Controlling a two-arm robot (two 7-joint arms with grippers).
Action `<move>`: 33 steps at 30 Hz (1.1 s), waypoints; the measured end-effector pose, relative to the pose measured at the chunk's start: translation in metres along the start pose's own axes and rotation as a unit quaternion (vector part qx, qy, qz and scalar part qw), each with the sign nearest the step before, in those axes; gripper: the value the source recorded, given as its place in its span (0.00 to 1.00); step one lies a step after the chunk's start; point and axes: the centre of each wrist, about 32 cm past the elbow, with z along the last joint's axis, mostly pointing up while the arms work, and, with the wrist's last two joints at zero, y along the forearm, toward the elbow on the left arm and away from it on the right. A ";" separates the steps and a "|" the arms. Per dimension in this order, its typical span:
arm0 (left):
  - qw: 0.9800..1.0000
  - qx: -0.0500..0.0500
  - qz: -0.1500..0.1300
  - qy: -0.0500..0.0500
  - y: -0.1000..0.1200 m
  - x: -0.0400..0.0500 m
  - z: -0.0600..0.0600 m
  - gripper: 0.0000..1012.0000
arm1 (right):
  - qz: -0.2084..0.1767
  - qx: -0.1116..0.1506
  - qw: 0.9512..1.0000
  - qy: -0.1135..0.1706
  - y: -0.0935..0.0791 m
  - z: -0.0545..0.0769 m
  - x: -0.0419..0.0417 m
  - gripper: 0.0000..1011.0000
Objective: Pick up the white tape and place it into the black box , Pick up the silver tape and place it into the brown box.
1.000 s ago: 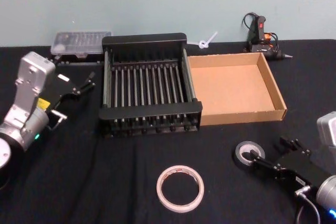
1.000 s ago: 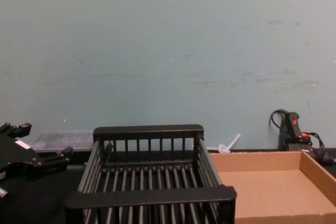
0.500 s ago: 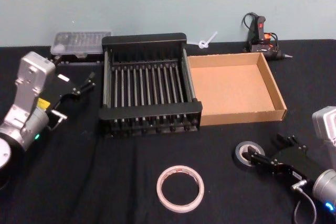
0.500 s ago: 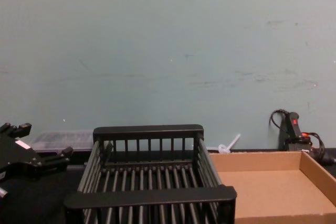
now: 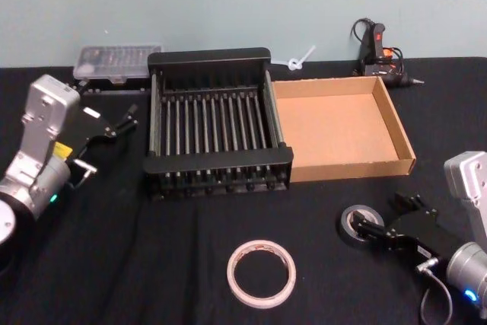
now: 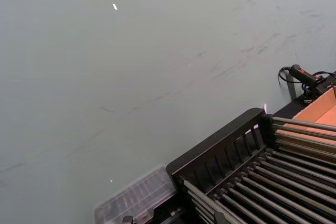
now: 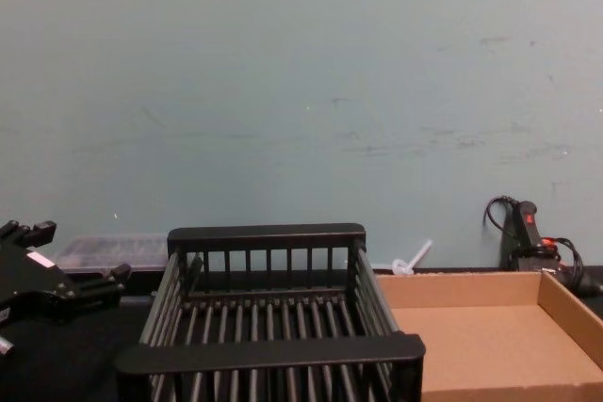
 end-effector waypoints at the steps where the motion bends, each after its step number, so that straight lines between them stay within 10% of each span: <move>1: 1.000 0.000 0.000 0.000 0.000 0.0000 0.000 0.99 | 0.001 -0.001 1.000 0.000 0.000 0.000 -0.0001 0.99; 18: 1.000 0.000 0.000 0.000 0.000 0.0000 0.000 0.99 | 0.000 -0.004 1.000 -0.001 0.001 0.000 -0.0001 0.98; 33: 1.000 0.000 0.000 0.000 0.000 0.0000 0.000 0.99 | 0.001 -0.003 1.000 -0.001 0.001 0.000 -0.0003 0.56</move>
